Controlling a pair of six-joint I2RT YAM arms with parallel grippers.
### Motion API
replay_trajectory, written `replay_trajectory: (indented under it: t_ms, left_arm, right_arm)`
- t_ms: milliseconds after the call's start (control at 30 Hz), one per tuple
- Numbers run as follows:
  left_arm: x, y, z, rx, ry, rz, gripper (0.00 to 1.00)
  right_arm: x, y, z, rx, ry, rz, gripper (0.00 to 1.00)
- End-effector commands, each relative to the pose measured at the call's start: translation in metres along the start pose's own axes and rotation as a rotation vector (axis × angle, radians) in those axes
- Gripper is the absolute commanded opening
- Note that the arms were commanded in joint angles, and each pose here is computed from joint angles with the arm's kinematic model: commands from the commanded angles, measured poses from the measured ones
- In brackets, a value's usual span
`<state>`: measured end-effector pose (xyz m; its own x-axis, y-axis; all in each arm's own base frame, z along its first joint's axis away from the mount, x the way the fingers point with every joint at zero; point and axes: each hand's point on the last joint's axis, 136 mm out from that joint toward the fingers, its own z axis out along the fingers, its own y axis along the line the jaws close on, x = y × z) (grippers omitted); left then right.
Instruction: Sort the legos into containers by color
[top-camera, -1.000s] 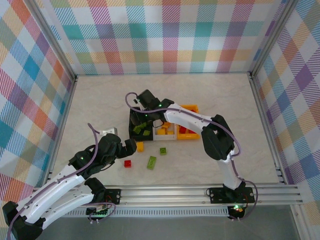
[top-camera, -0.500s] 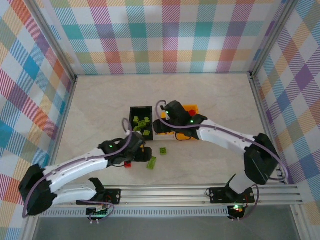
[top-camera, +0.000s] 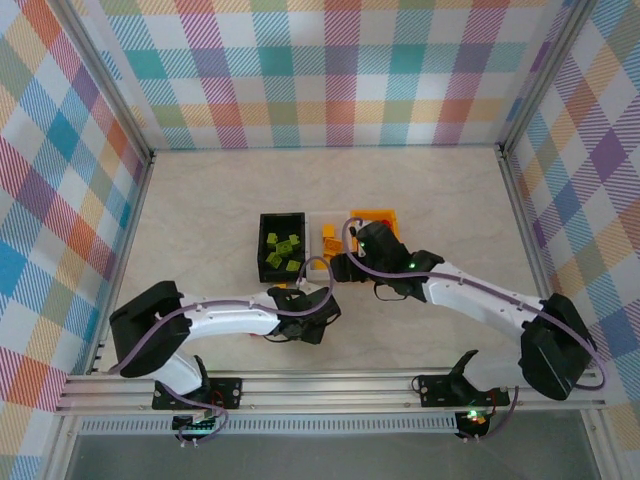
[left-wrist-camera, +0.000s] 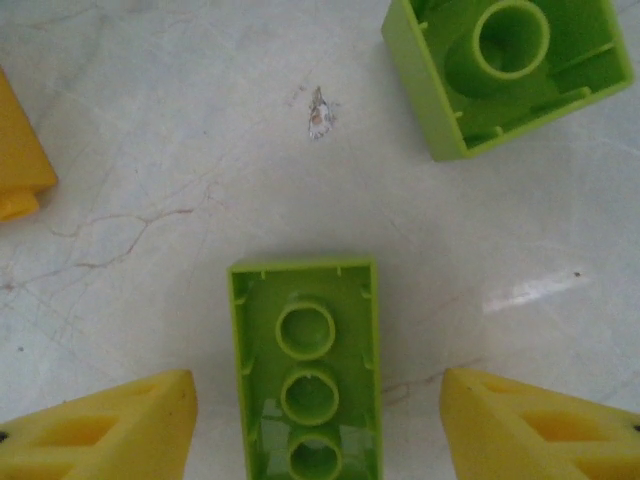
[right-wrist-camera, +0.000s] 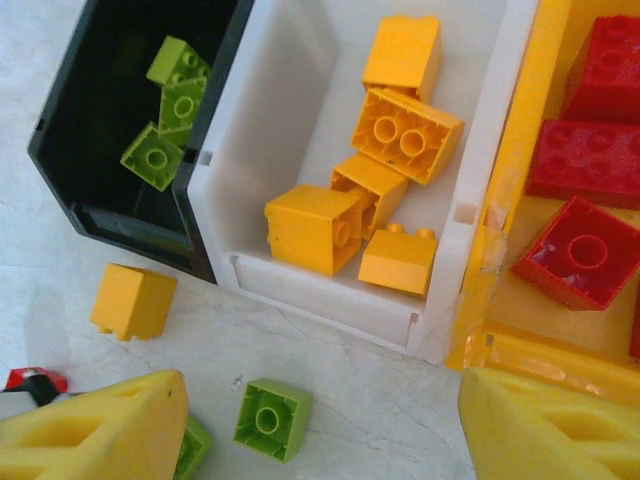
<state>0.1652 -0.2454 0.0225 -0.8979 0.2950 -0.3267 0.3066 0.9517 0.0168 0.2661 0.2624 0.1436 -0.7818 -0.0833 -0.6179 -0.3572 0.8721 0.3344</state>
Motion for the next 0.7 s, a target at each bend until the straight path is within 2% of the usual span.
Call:
replay_trajectory:
  t_ms: [0,200,333,533,667]
  left_arm:
    - [-0.006,0.002,0.004,-0.053,-0.022,0.026,0.61]
    - [0.002,0.003,0.017,-0.076,0.012,0.039,0.42]
    - [-0.001,0.001,0.008,-0.043,-0.007,0.023,0.34]
    - [-0.03,-0.007,-0.038,0.102,-0.114,-0.056,0.32]
    - [-0.07,0.014,-0.074,0.187,-0.208,-0.176,0.32]
  right_arm:
    - [-0.008,-0.003,-0.007,-0.011,-0.05,0.023,0.73]
    - [-0.009,-0.009,-0.01,-0.007,-0.06,0.035,0.73]
    - [-0.01,-0.011,-0.01,-0.003,-0.064,0.04,0.73]
    - [-0.009,-0.014,-0.009,-0.001,-0.065,0.048,0.73]
    - [-0.009,-0.015,-0.01,0.001,-0.07,0.054,0.73]
